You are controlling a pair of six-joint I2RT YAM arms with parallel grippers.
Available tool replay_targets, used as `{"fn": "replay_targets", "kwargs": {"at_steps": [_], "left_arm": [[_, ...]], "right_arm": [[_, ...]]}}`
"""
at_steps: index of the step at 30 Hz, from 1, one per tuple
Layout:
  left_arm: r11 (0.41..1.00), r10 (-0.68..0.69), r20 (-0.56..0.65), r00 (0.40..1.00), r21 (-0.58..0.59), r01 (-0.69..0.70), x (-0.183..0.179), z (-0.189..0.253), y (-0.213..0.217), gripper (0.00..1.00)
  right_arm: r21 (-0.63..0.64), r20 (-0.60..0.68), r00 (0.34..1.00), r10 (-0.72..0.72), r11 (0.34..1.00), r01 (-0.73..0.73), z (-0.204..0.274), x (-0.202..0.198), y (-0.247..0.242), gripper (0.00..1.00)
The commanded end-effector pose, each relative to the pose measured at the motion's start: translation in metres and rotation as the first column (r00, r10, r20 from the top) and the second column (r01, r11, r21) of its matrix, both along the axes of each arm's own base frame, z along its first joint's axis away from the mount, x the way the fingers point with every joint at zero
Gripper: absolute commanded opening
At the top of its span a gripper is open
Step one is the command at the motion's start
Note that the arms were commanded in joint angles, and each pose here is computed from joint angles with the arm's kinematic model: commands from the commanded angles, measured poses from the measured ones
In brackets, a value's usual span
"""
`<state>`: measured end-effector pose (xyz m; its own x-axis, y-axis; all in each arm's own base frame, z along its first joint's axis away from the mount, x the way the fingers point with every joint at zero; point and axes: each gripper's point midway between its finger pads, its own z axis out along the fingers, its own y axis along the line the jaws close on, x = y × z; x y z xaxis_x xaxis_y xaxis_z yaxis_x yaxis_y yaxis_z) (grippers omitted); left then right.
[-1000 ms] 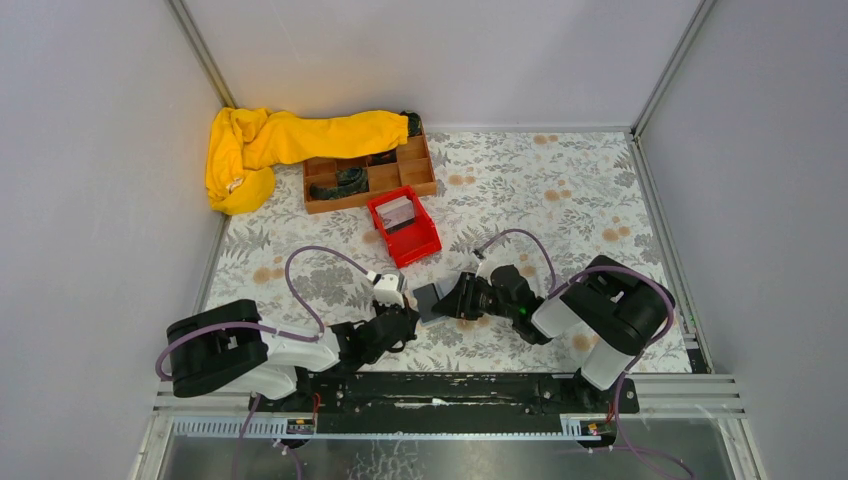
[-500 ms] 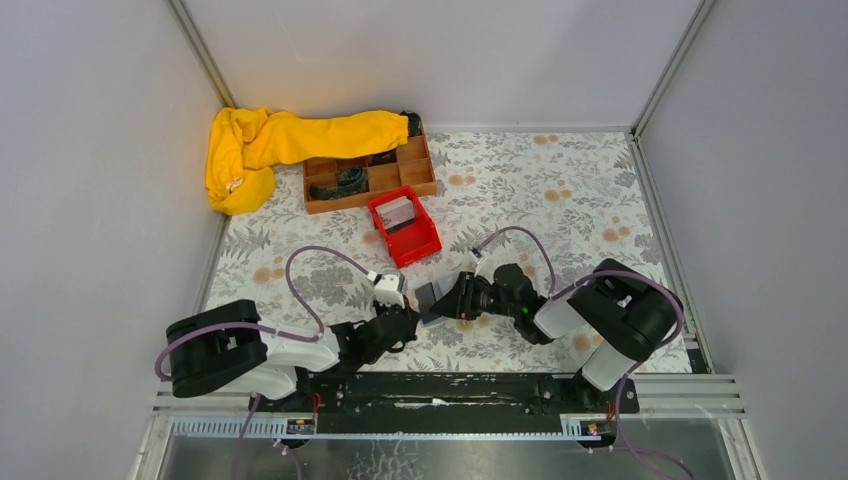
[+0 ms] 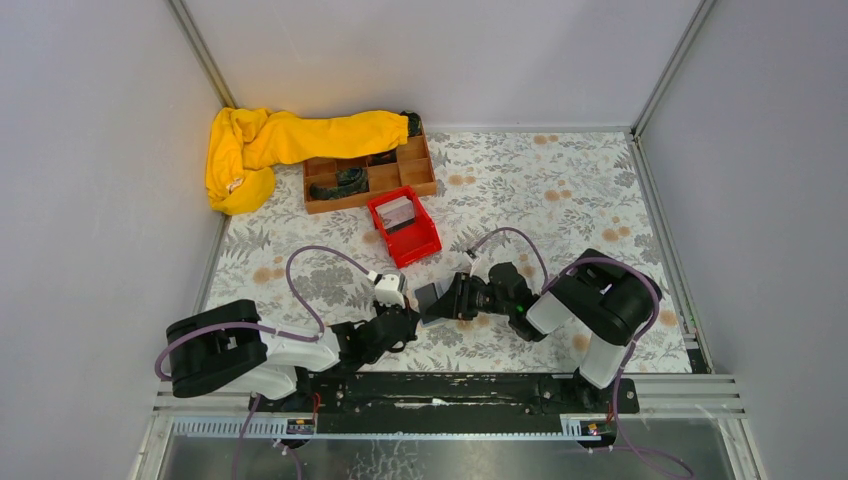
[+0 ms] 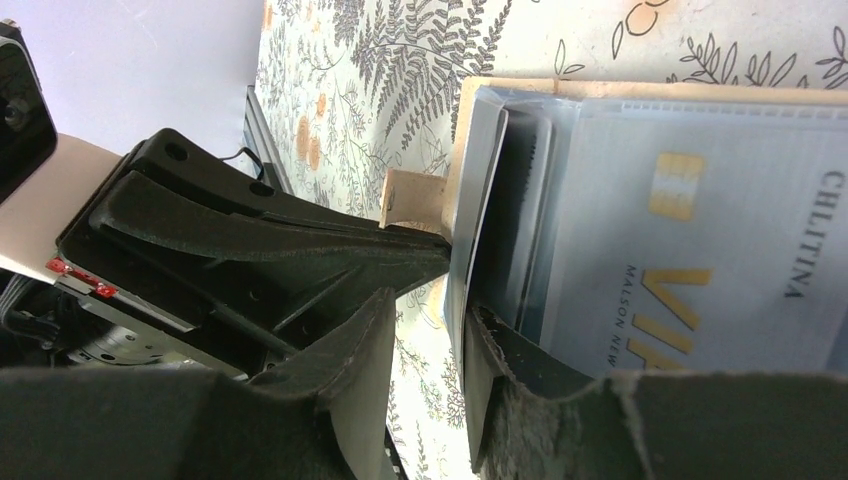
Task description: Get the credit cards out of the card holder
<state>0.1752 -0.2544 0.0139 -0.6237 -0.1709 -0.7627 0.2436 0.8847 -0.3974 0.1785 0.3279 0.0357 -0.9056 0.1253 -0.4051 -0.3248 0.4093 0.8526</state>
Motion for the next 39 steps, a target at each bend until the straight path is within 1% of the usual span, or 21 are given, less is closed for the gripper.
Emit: {"fn": "replay_targets", "kwargs": {"at_steps": [1, 10, 13, 33, 34, 37, 39], "left_arm": [[1.0, -0.028, -0.011, 1.0, -0.006, 0.028, -0.003, 0.001, -0.01, 0.0], [1.0, -0.027, -0.022, 0.999, -0.011, 0.027, -0.006, -0.004, -0.005, 0.0], [1.0, -0.024, -0.024, 0.999, -0.011, 0.024, -0.007, -0.005, -0.005, 0.0], [1.0, -0.015, -0.025, 1.0, -0.004, 0.015, -0.006, -0.006, -0.003, 0.0], [1.0, -0.017, -0.024, 1.0, -0.004, 0.017, -0.006, -0.005, -0.004, 0.0], [1.0, -0.016, -0.023, 1.0, -0.006, 0.016, -0.006, -0.005, -0.003, 0.0], [1.0, -0.017, -0.023, 1.0, -0.005, 0.017, -0.006, -0.005, -0.003, 0.0]], "right_arm": [[0.067, 0.054, 0.996, 0.064, 0.995, -0.067, 0.023, -0.001, 0.016, 0.37], [0.032, 0.061, 0.998, 0.002, 0.999, -0.004, 0.022, 0.009, -0.013, 0.37], [0.031, 0.078, 0.997, -0.005, 1.0, 0.003, 0.027, 0.011, -0.017, 0.37], [-0.041, 0.087, 0.994, -0.067, 0.997, 0.071, 0.015, 0.019, -0.043, 0.37], [-0.05, 0.088, 0.994, -0.07, 0.996, 0.074, 0.013, 0.019, -0.045, 0.36], [-0.079, 0.099, 0.992, -0.081, 0.993, 0.089, 0.01, 0.02, -0.049, 0.3], [-0.107, 0.107, 0.99, -0.093, 0.989, 0.105, 0.006, 0.022, -0.054, 0.24]]}}
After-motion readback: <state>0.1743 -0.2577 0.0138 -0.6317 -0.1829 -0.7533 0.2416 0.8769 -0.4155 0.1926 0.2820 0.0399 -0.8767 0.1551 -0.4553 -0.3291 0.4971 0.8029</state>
